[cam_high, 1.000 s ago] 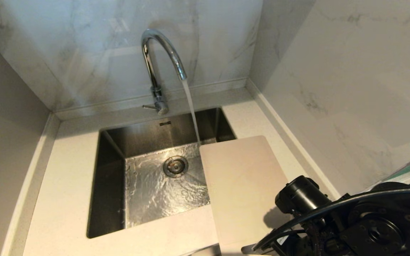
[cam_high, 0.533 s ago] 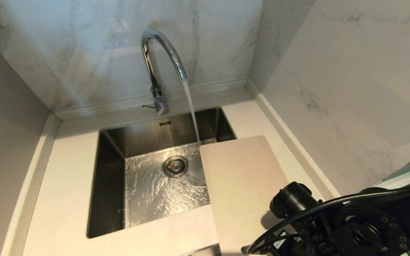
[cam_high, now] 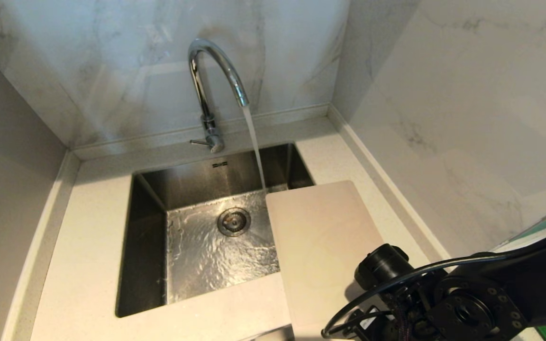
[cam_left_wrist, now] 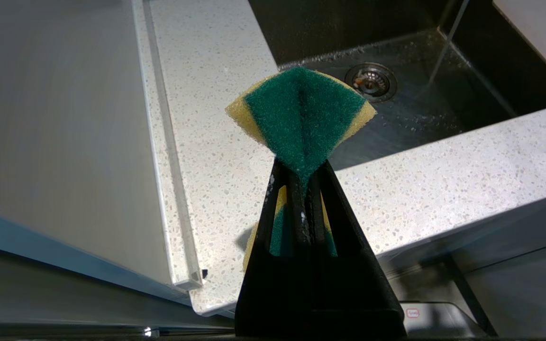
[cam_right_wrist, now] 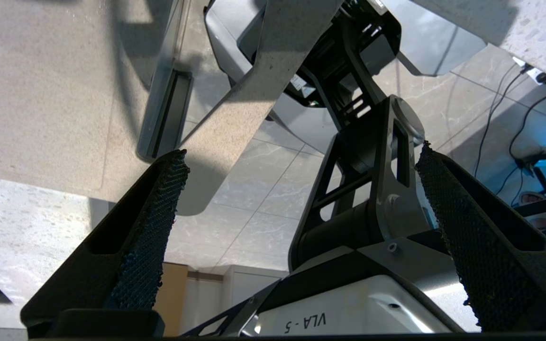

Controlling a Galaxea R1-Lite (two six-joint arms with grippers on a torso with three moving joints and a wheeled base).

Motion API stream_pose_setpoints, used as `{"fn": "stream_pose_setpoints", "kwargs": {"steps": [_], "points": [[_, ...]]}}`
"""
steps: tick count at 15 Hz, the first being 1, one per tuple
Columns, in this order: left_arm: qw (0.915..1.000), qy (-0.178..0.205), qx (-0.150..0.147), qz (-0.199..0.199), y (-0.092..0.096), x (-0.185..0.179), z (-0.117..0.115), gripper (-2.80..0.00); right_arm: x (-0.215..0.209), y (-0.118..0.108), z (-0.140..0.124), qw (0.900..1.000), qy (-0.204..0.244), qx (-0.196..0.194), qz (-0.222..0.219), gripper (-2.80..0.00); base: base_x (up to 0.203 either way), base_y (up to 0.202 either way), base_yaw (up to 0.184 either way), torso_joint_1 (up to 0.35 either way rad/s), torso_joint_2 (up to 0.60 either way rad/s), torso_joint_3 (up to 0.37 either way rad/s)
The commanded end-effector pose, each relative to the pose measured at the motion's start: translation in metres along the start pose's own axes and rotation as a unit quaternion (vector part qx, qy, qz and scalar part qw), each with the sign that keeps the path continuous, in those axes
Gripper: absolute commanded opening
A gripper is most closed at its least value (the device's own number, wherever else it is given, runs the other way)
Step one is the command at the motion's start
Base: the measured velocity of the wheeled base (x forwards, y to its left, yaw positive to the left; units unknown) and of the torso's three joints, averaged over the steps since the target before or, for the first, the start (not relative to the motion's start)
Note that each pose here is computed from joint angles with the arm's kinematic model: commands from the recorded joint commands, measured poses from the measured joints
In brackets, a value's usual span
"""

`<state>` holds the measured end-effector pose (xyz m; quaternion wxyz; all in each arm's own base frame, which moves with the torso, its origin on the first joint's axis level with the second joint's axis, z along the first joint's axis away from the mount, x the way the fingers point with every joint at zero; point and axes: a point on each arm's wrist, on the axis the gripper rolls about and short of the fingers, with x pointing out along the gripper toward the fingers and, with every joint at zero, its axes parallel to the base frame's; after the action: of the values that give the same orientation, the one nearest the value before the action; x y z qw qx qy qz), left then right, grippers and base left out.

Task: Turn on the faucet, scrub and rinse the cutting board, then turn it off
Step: Pick up the cutting board

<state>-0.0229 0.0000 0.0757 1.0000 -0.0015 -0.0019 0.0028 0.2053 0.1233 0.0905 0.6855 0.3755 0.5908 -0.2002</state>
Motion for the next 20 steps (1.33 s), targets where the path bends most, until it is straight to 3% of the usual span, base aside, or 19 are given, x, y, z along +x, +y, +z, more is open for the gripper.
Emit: {"fn": "stream_pose_setpoints", "kwargs": {"steps": [1, 8, 20], "points": [[1.0000, 0.000, 0.000, 0.000, 0.000, 0.000, 0.000, -2.80, 0.003, 0.001, 0.001, 1.000, 0.001, 0.012, -0.006, 0.00, 0.000, 0.000, 0.000, 0.000, 0.00, 0.000], [1.0000, 0.000, 0.000, 0.000, 0.000, 0.000, 0.000, -2.80, 0.015, 0.005, 0.007, 0.999, -0.004, 0.034, -0.002, 0.00, 0.000, 0.000, 0.000, 0.000, 0.00, 0.000], [1.0000, 0.000, 0.000, 0.000, 0.000, 0.000, 0.000, -2.80, 0.017, 0.000, 0.006, 0.999, -0.002, 0.035, -0.011, 0.00, 0.000, 0.000, 0.000, 0.000, 0.00, 0.000]]}}
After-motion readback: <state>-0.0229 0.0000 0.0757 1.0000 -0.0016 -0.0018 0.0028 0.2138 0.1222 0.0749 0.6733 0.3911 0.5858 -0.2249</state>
